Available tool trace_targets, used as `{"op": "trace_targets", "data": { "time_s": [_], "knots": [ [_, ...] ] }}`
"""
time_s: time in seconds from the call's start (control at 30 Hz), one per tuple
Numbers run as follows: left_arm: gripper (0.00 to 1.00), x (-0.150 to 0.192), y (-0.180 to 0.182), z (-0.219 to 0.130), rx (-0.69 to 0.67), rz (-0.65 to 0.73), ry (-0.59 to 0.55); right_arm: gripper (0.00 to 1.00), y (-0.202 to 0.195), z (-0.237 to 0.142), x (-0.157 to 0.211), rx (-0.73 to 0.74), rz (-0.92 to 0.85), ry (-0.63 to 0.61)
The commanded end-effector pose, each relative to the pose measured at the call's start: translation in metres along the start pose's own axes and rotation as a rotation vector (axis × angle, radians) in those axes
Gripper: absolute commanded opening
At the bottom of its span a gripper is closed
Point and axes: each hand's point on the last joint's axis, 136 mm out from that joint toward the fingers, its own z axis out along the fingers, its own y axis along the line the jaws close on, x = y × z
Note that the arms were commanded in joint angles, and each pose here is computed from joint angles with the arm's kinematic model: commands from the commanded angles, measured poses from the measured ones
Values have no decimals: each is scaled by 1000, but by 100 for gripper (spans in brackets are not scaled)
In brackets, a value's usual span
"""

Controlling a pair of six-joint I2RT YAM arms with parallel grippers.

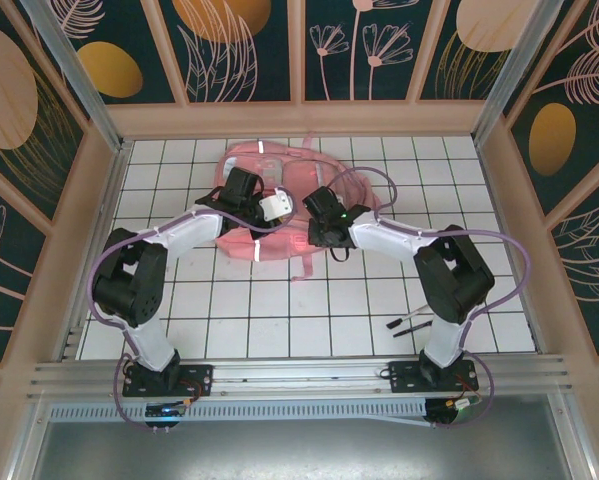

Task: Pack the student bag

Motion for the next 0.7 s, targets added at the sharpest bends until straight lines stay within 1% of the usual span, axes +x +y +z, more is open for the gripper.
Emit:
{"op": "trace_targets", "data": {
  "time_s": [0.0,0.07,0.13,0.17,0.23,0.33,0.43,0.53,0.67],
  "knots": [
    [0,-42,6,-32,-11,9,-182,41,-14,7,13,91,-56,27],
    [0,-42,5,-34,-10,8,-194,46,-20,9,12,113,-43,18],
    [0,-41,1,-35,8,22,-197,46,-23,11,7,129,-37,-3],
    [0,-41,-2,-35,19,30,-198,45,-21,12,2,121,-35,-15],
    [0,-40,-8,-34,46,36,-201,37,-12,13,-5,72,-54,-34],
    [0,-34,-13,-33,62,45,-189,17,0,9,-13,23,-89,-57],
    [0,-23,-14,-32,53,51,-153,1,4,-1,-15,-10,-134,-73],
    [0,-12,-14,-34,43,51,-134,0,-1,-13,-11,-41,-155,-75],
    [0,1,-9,-37,12,56,-99,0,-21,-25,1,-39,-153,-38]
  ]
}}
